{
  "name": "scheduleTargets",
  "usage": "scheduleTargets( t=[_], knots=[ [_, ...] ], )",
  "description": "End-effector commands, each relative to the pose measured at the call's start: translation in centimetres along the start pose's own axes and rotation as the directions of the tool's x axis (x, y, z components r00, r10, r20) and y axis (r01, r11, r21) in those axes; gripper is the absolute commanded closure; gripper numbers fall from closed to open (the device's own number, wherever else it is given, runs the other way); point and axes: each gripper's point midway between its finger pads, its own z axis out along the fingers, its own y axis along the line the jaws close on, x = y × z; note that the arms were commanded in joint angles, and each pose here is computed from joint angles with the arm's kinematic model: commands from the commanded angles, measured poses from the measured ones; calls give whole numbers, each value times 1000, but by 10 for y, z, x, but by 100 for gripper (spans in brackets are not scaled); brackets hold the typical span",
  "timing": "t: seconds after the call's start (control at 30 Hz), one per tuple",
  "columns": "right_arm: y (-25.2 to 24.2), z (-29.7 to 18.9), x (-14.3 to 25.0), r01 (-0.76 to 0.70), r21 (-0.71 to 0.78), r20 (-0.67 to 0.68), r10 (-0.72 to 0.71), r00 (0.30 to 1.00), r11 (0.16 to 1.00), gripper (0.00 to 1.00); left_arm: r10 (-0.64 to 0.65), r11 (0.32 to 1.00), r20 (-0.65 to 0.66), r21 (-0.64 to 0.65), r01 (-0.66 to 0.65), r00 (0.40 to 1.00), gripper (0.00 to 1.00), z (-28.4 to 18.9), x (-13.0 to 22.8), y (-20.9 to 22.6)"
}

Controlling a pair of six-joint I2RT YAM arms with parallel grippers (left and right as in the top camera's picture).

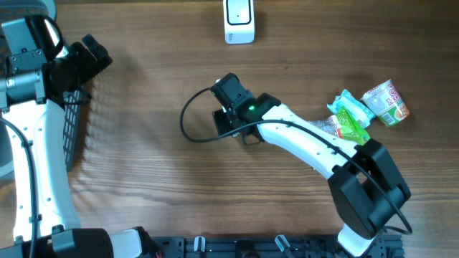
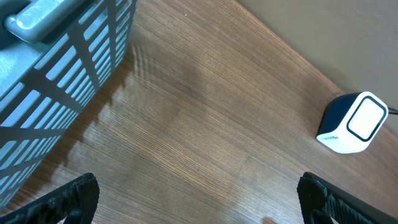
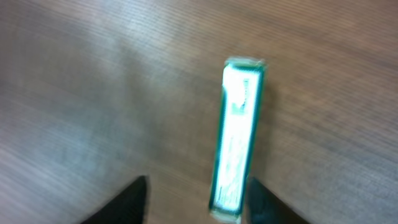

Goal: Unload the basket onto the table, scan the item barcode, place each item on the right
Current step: 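Move the right gripper back left above the small green box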

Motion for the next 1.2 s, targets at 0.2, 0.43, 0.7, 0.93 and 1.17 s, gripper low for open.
scheduleTargets(
  t=[0.2, 0.43, 0.7, 0.93, 1.17],
  knots=[
    [-14, 38, 1, -42, 71, -7, 43, 999, 997, 39, -5, 1000, 6, -14, 5, 1000, 0, 1, -2, 3],
    [-14, 48, 9, -27, 68, -37, 30, 999, 997, 57, -5, 1000, 6, -14, 5, 1000, 0, 1, -2, 3],
    [-43, 39, -4, -7, 183, 8, 6, 1000, 983, 81, -5, 1000, 6, -14, 5, 1000, 0, 1, -2, 3],
    [-53, -1, -32, 19, 242, 112, -48, 993, 970, 73, -5, 1000, 6, -14, 5, 1000, 0, 1, -2, 3],
    [-74, -18, -39, 90, 373, 121, -145, 982, 923, 72, -5, 1000, 6, -14, 5, 1000, 0, 1, -2, 3]
  ],
)
